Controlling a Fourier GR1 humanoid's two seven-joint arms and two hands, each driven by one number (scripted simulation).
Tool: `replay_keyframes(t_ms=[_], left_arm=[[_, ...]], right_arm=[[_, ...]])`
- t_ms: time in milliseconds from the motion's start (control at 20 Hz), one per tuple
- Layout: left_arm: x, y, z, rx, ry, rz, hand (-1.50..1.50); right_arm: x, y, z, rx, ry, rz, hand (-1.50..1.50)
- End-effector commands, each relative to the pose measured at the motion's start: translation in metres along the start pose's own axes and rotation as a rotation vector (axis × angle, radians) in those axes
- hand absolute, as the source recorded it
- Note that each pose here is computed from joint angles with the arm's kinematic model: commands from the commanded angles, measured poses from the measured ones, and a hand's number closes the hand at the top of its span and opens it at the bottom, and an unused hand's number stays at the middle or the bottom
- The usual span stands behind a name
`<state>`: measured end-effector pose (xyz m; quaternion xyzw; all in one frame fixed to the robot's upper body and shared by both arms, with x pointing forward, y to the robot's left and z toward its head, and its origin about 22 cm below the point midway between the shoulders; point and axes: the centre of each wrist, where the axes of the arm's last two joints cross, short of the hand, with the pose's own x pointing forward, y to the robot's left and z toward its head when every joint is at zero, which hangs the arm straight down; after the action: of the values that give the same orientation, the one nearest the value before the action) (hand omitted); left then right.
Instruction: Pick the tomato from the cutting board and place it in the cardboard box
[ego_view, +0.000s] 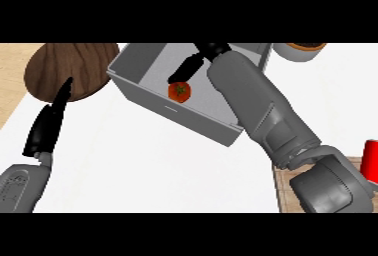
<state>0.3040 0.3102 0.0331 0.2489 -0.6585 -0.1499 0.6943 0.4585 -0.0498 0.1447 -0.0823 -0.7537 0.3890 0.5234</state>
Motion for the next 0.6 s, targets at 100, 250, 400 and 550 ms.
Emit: replay_keyframes(t_ms=[100,250,400,550], left_arm=[[0.0,0.002,-0.001,0.005,0.016,0.015,0.0],[-0.013,0.013,0.009,0.038,0.015,0.011,0.0],[-0.013,0.01,0.007,0.04,0.038,0.003,0.0],[-0.019,0.009,0.011,0.034,0.051,0.017,0.0]], right_arm=[[-0.002,-0.005,0.001,-0.15,-0.06,-0.186,-1.5],[0.003,-0.014,-0.002,-0.214,-0.069,-0.27,-1.5],[-0.016,-0.041,0.007,-0.223,-0.103,-0.314,-1.5],[-0.036,-0.063,0.018,-0.218,-0.096,-0.361,-1.5]])
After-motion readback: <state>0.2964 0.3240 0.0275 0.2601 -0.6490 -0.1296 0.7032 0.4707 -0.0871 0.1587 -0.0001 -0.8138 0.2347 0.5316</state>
